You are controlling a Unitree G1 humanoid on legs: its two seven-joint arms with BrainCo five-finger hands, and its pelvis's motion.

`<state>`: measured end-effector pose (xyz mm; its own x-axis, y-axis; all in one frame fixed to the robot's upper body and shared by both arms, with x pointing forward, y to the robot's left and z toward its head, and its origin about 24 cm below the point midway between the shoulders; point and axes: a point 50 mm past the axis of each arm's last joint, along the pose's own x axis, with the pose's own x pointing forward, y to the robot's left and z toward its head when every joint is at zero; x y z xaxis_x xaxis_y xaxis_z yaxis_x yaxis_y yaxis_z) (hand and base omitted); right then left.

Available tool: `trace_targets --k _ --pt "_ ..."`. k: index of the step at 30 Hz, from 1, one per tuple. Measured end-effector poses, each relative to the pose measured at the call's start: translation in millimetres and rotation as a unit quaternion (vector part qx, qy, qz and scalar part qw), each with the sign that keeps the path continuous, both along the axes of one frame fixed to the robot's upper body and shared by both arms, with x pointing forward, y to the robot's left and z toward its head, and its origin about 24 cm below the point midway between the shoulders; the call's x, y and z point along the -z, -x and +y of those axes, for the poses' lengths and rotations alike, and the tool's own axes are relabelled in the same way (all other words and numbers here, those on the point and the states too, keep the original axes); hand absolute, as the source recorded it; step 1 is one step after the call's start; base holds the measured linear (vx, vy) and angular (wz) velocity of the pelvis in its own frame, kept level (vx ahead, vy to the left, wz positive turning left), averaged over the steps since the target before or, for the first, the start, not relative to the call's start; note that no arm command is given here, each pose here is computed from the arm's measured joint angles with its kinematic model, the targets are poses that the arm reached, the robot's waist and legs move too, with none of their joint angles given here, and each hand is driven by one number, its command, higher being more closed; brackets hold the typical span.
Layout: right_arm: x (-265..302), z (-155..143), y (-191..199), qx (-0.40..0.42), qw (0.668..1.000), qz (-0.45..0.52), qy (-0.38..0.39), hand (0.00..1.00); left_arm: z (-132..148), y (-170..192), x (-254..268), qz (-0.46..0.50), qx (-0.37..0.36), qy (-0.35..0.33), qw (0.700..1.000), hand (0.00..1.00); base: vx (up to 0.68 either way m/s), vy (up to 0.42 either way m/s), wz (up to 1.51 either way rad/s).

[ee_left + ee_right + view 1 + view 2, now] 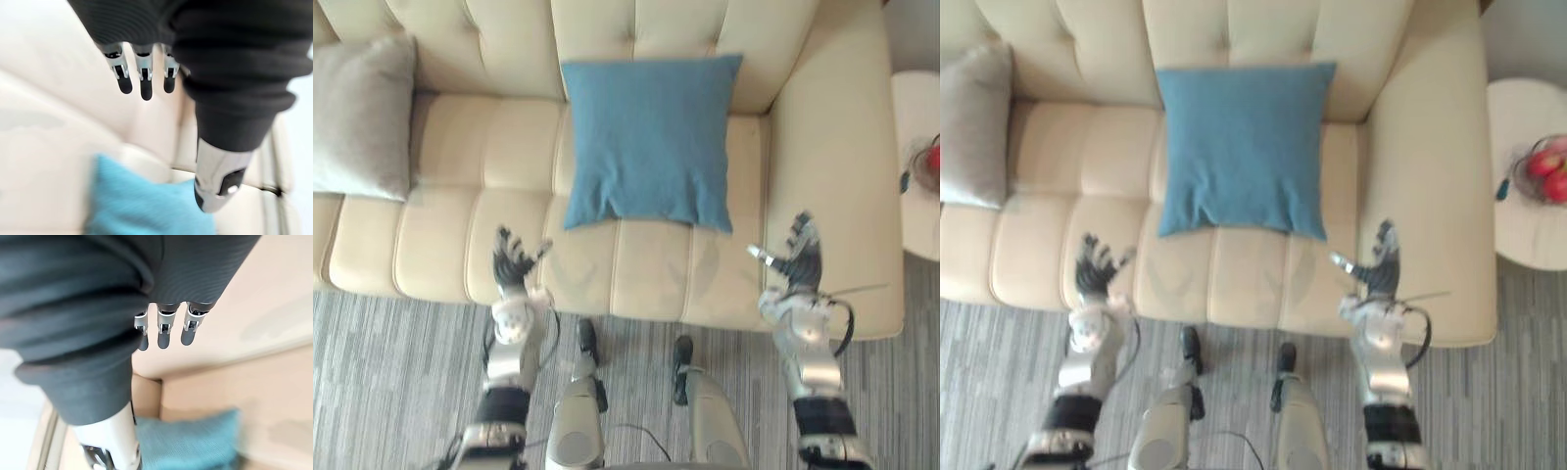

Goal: Pick up cushions and gather them together orderly.

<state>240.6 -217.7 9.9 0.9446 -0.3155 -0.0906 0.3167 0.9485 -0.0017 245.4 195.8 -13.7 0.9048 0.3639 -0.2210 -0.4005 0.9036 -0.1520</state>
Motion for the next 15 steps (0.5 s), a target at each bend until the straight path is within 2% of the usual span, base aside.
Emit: trace_targets --k 1,4,8,13,15 --pt "29.7 5.7 17.9 -0.001 0.998 0.057 -0.028 0.00 -5.9 15.9 24.3 0.051 0.009 0.016 0.999 0.00 0.09 0.015 0.08" --pt "71.4 14.9 46.0 0.011 0.987 0.145 -0.068 0.00 -13.1 44.0 62.0 0.138 0.011 0.037 0.990 0.00 0.07 0.022 0.03" --pt "128.4 28.0 96.5 0.057 0.948 0.280 -0.142 0.00 -16.3 98.7 115.1 0.291 0.013 0.058 0.955 0.00 0.04 0.024 -0.05" --pt "157.1 30.5 135.6 0.085 0.908 0.373 -0.173 0.00 -13.2 129.2 136.0 0.371 0.008 0.058 0.927 0.00 0.03 0.016 -0.17" --pt "159.0 26.9 139.9 0.094 0.903 0.380 -0.175 0.00 -11.6 135.1 139.1 0.382 0.003 0.064 0.922 0.00 0.03 0.030 -0.26"
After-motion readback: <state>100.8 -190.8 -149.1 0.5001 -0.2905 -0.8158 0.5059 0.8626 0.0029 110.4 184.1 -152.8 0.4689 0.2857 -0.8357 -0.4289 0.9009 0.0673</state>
